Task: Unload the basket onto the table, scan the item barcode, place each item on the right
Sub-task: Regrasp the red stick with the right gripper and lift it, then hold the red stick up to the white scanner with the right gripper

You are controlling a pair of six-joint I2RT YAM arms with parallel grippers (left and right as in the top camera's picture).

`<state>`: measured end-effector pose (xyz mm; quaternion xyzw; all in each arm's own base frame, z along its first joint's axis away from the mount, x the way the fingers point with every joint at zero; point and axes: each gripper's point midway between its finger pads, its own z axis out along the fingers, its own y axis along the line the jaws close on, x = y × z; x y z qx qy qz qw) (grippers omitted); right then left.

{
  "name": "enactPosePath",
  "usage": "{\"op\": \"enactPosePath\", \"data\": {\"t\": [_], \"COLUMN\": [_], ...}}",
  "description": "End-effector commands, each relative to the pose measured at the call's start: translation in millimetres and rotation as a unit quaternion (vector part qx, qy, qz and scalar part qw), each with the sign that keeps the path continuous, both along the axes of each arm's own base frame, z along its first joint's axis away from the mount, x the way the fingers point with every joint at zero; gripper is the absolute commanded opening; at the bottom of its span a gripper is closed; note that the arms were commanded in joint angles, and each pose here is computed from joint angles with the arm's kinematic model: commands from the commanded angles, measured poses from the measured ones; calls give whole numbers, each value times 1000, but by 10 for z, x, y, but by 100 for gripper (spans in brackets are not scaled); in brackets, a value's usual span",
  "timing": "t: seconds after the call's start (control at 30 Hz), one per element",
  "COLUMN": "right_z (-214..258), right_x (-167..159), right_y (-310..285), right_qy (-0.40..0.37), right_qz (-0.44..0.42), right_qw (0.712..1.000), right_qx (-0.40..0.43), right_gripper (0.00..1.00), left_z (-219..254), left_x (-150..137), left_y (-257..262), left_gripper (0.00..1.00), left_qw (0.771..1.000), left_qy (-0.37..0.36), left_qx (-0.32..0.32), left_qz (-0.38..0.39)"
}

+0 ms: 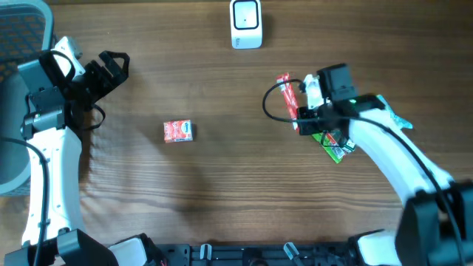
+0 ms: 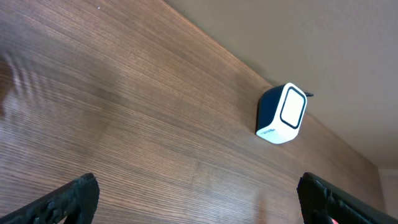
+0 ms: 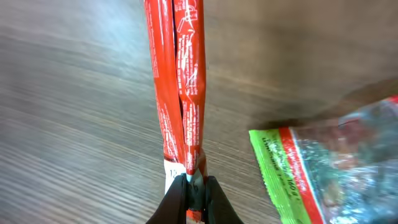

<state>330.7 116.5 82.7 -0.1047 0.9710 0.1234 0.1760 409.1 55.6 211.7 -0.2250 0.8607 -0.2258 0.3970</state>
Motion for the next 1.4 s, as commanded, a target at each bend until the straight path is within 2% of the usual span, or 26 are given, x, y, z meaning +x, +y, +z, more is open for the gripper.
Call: {"op": "enactPosePath", "data": {"t": [0.0,0.07,0.2,0.3,0.43,0.5,0.63,0.8,0.9,0.97,1.07,1.13,1.27,1.37], "right_z": [130,150,153,255,800,1203,1805,2201,2103,1868,1522,1129,556,334], "right_x": [-28,-52,-29,62,374,555,850,1307,1542,1758,1944,2045,2117,2151], "right_y": [47,121,82,-108,-253,-276,-216,18,97,123,229,377,608,730], "right_qy": [-9,-4,-13,-28,-110,-176,-295,-395,-399,-386,-378,-368,-363,-370], "right_qz": [2,12,17,-5,-6,-4,45,16,24,15,24,63,126,159], "right_qw": [1000,999,1000,999,984,962,881,794,756,720,687,671,666,667], "right_qx": [14,36,22,-37,-139,-210,-367,-462,-518,-577,-620,-640,-639,-627], "right_gripper": [4,4,4,4,4,4,4,4,4,4,4,4,4,4], "left_z": [18,18,18,18,18,18,18,18,18,18,18,18,18,18], "left_x": [6,6,6,6,6,6,6,6,6,6,6,6,6,6], "left_y": [5,5,5,5,5,5,5,5,6,6,5,4,5,5], "left_gripper": [100,100,100,100,100,100,100,100,100,100,100,100,100,100], "left_qw": [1000,1000,1000,1000,1000,1000,1000,1000,1000,1000,1000,1000,1000,1000], "left_qy": [-5,-5,-5,-5,-5,-5,-5,-5,-5,-5,-5,-5,-5,-5], "left_qx": [7,7,7,7,7,7,7,7,7,7,7,7,7,7], "left_qz": [-6,-6,-6,-6,-6,-6,-6,-6,-6,-6,-6,-6,-6,-6]}}
